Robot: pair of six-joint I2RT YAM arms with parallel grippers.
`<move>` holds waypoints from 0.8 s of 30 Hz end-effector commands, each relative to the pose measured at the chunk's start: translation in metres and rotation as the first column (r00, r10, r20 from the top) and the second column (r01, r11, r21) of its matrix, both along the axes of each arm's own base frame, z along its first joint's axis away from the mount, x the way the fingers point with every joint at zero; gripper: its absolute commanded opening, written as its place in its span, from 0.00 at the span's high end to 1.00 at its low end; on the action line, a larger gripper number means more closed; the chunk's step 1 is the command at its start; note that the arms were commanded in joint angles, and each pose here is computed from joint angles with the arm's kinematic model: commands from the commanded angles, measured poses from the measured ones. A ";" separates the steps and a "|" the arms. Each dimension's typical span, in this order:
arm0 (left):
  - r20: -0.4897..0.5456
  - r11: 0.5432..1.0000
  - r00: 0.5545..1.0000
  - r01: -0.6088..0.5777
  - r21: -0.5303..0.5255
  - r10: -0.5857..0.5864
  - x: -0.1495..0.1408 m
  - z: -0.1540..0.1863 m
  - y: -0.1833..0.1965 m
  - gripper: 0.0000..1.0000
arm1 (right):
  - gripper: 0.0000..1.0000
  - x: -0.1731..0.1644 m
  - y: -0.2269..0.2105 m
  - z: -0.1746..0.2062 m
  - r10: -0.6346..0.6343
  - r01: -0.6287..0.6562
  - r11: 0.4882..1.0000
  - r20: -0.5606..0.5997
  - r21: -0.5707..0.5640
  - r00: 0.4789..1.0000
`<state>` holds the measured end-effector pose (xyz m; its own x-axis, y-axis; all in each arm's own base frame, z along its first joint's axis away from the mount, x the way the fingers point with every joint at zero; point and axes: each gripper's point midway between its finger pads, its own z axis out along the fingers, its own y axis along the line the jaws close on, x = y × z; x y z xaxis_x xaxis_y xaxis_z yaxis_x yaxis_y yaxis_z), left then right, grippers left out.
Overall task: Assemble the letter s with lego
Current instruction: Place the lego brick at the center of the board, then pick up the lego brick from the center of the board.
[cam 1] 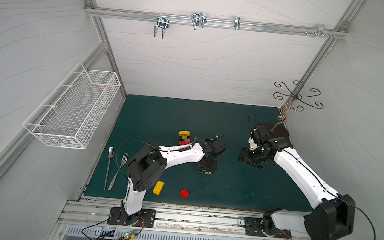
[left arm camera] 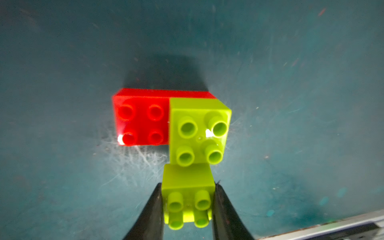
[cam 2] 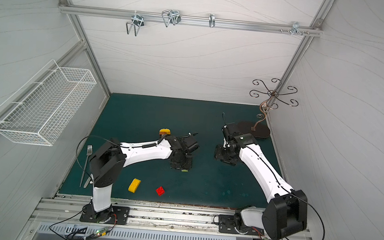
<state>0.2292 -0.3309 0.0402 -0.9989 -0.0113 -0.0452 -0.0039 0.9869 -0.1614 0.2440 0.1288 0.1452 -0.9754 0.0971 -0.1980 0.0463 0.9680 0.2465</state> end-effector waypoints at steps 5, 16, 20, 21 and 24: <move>-0.074 0.987 0.990 0.127 0.100 -0.120 -0.014 -0.006 0.006 0.65 | 0.37 -0.007 -0.005 0.000 0.008 -0.008 1.000 -0.015 -0.005 1.000; -0.033 0.991 0.991 0.129 0.036 -0.128 -0.012 0.010 -0.004 0.38 | 0.36 -0.008 -0.008 0.009 0.008 -0.008 1.000 -0.004 -0.013 1.000; 0.089 0.992 0.989 0.118 -0.033 -0.115 -0.008 0.069 0.004 0.36 | 0.37 -0.012 -0.005 0.026 0.015 -0.016 1.000 0.022 0.003 1.000; 0.126 0.995 0.988 0.095 -0.036 -0.090 -0.005 0.085 0.015 0.35 | 0.38 -0.014 -0.001 0.030 0.031 -0.031 1.000 0.032 0.004 0.999; 0.223 0.998 0.974 -0.027 -0.051 0.038 0.006 0.128 0.068 0.35 | 0.38 -0.029 0.025 0.032 0.117 -0.116 0.993 0.036 -0.032 0.992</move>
<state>0.2250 -0.3107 0.1265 -0.9843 0.0494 -0.1694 0.0874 0.9704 -0.2251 0.2319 0.1388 0.1673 -0.9719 0.0406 -0.2317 -0.0165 0.9708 0.2393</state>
